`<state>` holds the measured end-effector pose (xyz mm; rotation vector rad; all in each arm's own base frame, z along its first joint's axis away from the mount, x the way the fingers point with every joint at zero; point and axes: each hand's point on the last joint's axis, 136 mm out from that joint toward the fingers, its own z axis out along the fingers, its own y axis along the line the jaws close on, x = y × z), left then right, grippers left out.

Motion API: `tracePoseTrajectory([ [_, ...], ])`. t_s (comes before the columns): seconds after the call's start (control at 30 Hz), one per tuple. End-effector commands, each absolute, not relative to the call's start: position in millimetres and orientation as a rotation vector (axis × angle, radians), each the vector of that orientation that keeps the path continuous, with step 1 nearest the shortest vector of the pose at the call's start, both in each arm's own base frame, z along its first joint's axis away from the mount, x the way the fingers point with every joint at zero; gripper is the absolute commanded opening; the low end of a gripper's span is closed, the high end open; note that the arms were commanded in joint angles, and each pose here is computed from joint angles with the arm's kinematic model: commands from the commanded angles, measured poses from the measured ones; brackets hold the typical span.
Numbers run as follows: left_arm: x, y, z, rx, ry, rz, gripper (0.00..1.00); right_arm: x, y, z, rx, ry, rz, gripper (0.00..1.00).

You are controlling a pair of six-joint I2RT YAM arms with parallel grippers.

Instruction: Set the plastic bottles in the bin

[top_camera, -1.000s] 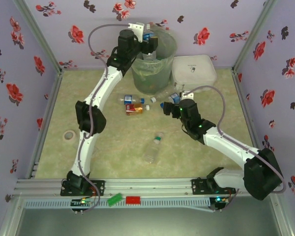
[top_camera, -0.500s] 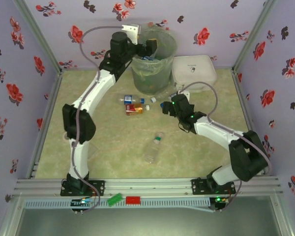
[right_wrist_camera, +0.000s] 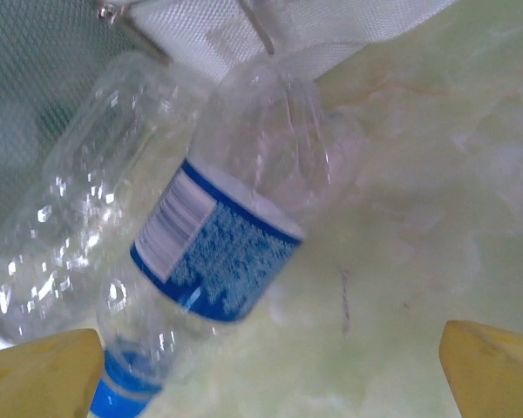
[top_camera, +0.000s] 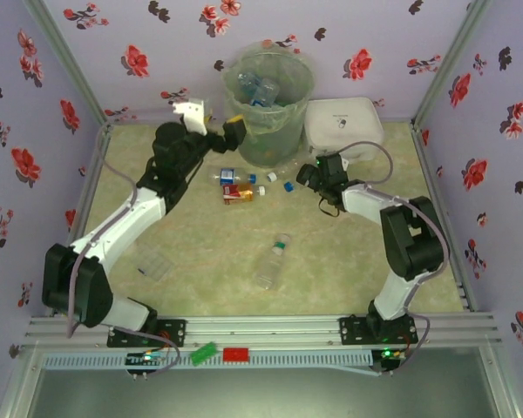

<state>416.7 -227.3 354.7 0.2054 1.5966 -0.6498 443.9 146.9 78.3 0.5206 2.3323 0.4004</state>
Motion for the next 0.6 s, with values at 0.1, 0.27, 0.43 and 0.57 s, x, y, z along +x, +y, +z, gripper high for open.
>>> tracePoseTrajectory([
  [0.1, 399, -189, 261, -0.053, 1.793, -0.641, 1.0, 479, 163, 83, 0.663, 2.233, 0.61, 1.0],
  [0.27, 379, -175, 193, -0.167, 1.956, -0.63, 1.0, 484, 166, 64, 0.712, 2.255, 0.624, 1.0],
  [0.43, 378, -162, 180, -0.201, 1.986, -0.552, 1.0, 485, 165, 52, 0.748, 2.277, 0.621, 1.0],
  [0.57, 386, -153, 189, -0.242, 1.938, -0.528, 1.0, 480, 163, 44, 0.768, 2.296, 0.605, 1.0],
])
